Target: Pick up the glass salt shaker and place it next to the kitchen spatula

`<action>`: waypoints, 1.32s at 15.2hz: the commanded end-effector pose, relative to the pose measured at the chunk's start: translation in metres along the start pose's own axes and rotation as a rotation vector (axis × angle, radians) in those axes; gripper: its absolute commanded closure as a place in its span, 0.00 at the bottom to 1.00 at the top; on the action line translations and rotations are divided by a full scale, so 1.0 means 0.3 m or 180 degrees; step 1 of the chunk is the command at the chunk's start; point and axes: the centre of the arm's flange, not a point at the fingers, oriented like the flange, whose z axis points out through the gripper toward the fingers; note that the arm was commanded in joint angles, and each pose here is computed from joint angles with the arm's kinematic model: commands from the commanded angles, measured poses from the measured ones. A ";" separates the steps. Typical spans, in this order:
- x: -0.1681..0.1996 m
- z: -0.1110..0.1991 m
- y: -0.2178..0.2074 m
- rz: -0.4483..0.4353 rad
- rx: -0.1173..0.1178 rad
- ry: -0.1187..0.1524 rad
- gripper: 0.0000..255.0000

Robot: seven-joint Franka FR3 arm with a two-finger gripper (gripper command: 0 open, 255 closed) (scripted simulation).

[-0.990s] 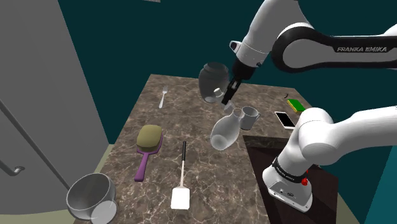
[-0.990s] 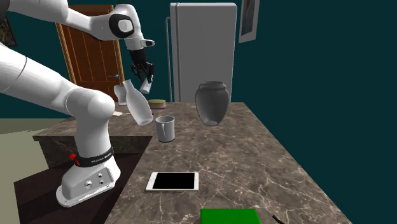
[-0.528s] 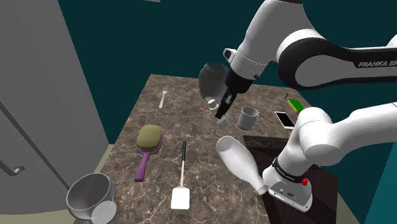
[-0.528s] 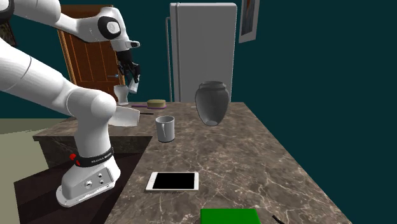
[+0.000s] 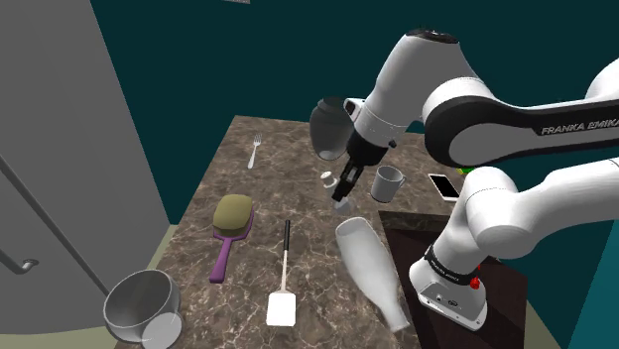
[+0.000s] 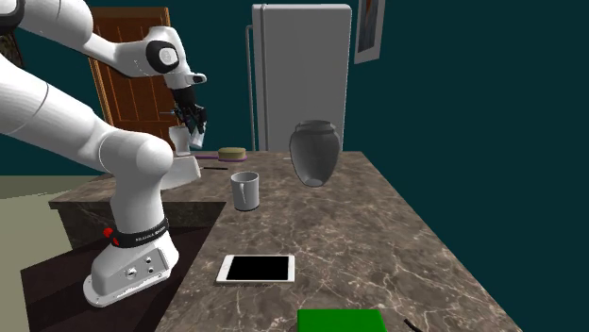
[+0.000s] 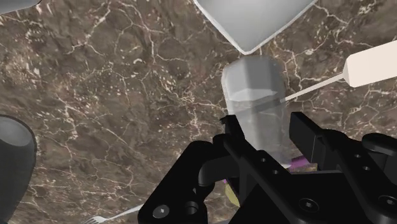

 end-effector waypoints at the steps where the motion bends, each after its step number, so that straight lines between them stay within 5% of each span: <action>1: -0.006 0.033 0.002 0.0000 0.0000 0.0002 1.00; 20: -0.077 0.359 -0.007 0.0000 0.0000 0.0002 1.00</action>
